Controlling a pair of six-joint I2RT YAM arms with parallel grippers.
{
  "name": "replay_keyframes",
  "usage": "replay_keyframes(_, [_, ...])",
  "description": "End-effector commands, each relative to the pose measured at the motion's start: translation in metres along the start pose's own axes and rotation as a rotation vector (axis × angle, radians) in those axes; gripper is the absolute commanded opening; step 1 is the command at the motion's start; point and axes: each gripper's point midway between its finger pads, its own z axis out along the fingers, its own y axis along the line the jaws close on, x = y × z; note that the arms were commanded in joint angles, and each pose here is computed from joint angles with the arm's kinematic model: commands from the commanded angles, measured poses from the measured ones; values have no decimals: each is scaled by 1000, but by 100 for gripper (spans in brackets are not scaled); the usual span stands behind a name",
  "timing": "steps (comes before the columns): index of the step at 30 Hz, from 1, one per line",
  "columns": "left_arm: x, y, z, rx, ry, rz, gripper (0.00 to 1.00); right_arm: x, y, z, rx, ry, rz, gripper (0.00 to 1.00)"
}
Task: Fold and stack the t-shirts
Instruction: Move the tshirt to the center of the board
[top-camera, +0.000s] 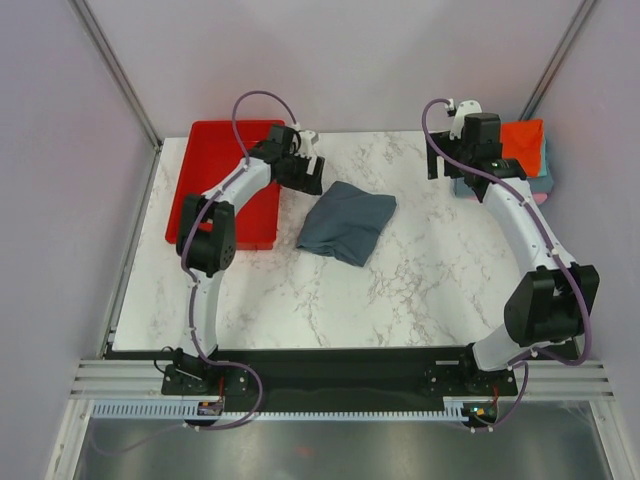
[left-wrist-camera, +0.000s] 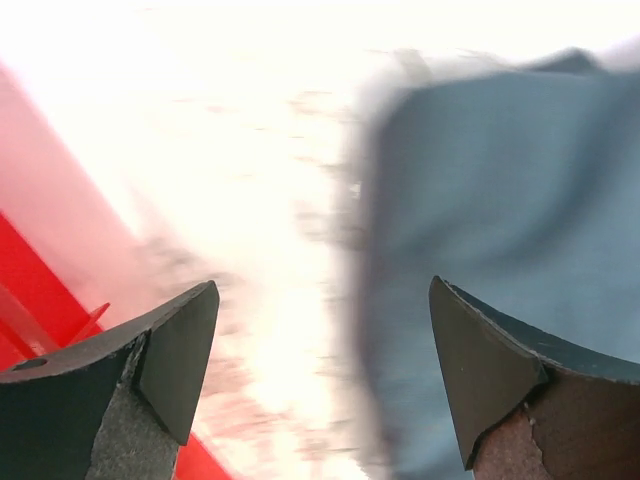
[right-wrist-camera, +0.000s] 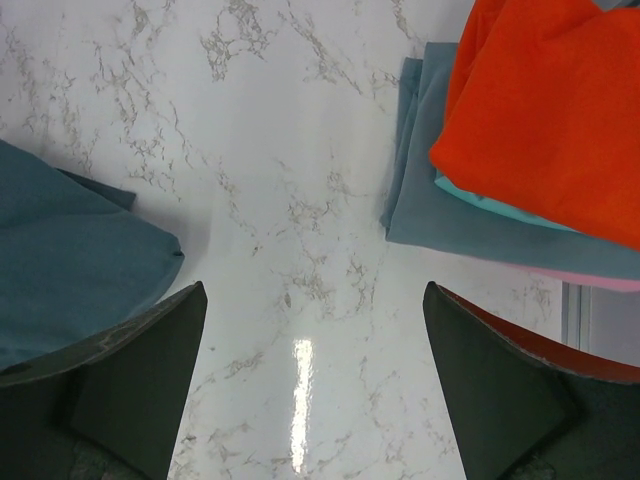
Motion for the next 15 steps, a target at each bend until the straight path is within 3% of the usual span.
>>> replay_keyframes(1, [13,85,-11,-189,3,-76,93,-20,2,-2,-19,-54,20,98])
replay_keyframes(7, [13,147,-38,-338,-29,-111,93,-12,3,0,-20,-37,22,98])
replay_keyframes(15, [7,183,-61,-437,-58,-111,95,-11,5,-1,-34,-39,32,98])
